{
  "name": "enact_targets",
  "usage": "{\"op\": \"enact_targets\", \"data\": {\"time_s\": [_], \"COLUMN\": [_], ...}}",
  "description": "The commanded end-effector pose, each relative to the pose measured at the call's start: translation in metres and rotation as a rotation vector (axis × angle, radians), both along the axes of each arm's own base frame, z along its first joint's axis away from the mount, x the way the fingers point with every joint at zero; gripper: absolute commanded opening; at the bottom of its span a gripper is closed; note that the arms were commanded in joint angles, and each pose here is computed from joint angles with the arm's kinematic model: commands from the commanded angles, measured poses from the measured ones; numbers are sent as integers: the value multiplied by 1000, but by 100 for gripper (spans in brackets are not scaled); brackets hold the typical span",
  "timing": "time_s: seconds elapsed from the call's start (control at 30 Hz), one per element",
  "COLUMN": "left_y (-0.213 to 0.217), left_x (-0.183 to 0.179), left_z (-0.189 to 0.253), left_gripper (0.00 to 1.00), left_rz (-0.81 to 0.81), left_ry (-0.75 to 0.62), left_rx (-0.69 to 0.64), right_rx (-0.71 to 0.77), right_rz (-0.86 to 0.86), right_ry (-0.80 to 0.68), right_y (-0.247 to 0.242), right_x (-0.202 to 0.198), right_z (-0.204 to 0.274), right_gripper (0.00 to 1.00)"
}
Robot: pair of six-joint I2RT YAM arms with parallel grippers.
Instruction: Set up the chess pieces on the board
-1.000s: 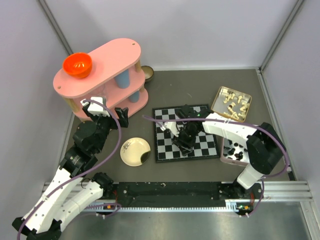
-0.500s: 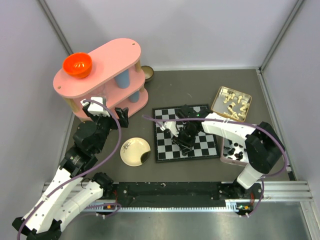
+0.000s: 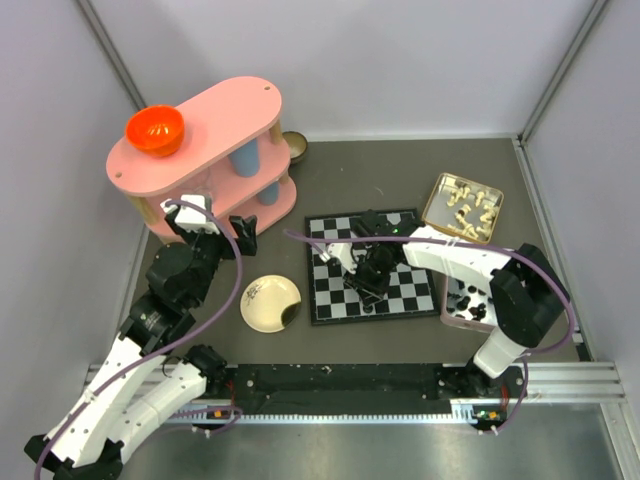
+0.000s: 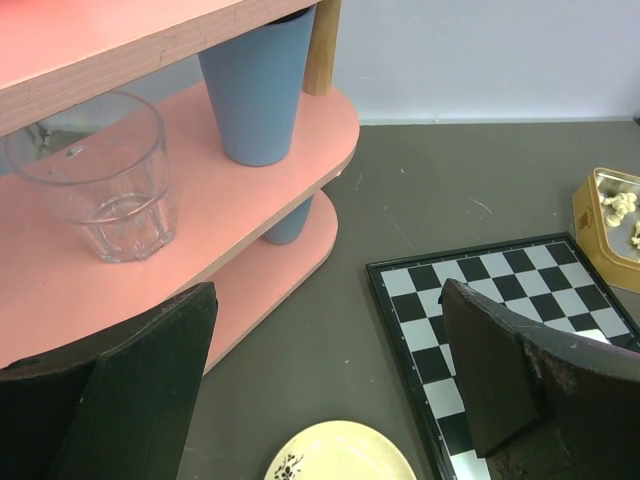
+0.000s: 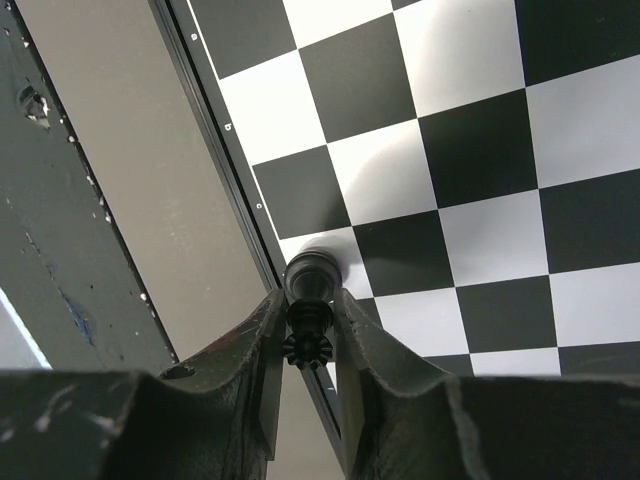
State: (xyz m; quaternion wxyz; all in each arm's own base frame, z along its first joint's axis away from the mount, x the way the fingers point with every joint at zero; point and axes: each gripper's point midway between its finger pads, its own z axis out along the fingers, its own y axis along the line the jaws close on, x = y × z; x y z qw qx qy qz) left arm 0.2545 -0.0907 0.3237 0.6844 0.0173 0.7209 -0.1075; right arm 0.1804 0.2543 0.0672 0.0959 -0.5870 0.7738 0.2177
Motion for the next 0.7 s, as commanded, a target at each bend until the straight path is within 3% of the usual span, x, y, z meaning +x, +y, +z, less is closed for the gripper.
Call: {"op": "enact_targets", "data": {"time_s": [0.0,0.67], "left_y": [1,0], "left_x": [-1,-1], "left_z": [9,9], "left_gripper": [99,99], "left_rz": [2,-1], "left_ry": [-36,-36], "left_rx": [-32,-39], "right_rx": [27,29], "right_rz": [-6,-36], "right_ry": [-14,-56], "right_y": [11,11], "right_x": [3,11], "right_z": [6,9], "right_gripper": [24,26]}}
